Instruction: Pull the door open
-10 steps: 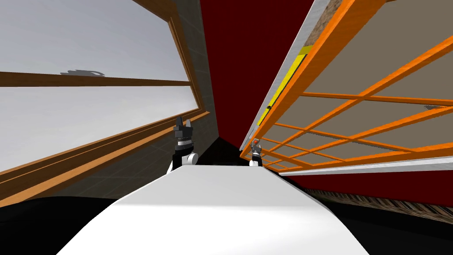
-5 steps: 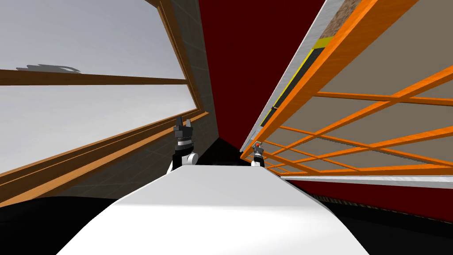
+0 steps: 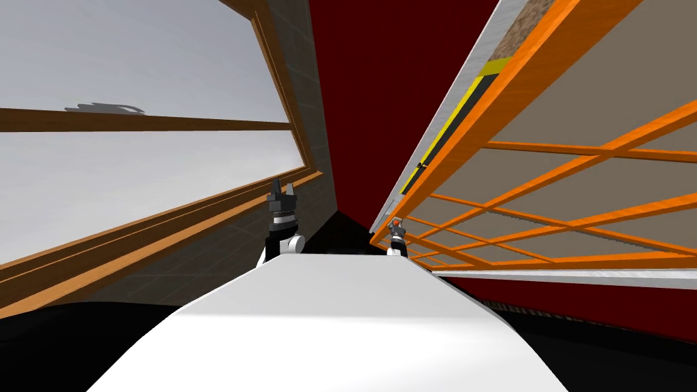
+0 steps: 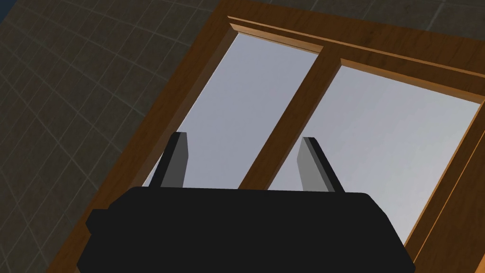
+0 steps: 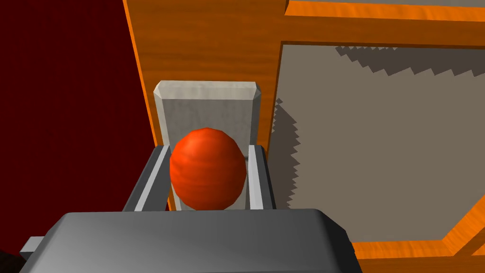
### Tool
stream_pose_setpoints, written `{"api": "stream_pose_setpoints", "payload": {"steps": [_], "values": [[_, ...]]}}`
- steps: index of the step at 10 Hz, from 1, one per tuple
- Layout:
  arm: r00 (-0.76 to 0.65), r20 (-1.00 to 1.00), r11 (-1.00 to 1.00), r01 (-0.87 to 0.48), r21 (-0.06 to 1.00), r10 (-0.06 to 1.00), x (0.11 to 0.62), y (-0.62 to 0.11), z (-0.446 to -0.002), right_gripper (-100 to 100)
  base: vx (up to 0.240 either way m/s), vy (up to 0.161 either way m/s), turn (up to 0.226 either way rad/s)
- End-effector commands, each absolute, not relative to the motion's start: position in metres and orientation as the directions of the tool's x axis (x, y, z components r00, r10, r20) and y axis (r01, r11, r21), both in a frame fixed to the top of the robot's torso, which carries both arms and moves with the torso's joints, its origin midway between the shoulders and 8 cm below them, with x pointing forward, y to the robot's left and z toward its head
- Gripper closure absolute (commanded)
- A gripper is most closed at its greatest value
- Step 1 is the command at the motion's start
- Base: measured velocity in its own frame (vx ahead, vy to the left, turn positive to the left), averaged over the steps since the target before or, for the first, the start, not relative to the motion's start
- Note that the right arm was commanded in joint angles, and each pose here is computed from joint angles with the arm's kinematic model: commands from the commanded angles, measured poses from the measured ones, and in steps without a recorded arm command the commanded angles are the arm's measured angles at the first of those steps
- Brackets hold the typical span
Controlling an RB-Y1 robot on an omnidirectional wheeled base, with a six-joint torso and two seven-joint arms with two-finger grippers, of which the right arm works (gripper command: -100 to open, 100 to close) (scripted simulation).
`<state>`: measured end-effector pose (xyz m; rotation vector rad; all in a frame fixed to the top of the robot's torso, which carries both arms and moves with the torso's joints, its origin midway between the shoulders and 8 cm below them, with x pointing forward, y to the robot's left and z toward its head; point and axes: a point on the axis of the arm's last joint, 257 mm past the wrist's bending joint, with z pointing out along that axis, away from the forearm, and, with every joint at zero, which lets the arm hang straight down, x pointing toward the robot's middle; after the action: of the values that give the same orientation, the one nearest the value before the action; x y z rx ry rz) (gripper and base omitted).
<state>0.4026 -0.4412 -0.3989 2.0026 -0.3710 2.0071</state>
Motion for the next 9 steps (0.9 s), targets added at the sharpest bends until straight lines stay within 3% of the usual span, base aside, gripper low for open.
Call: {"api": "stream_pose_setpoints", "payload": {"steps": [1,9], "values": [[0.002,1.0,-0.936,-0.351,0.011,0.011,0.402,-0.435,-0.4,100,-0.214,-0.049,0.097],[0.003,1.0,-0.971,-0.239,0.002,0.001,0.398,-0.419,-0.401,100,-0.221,-0.022,0.1]]}}
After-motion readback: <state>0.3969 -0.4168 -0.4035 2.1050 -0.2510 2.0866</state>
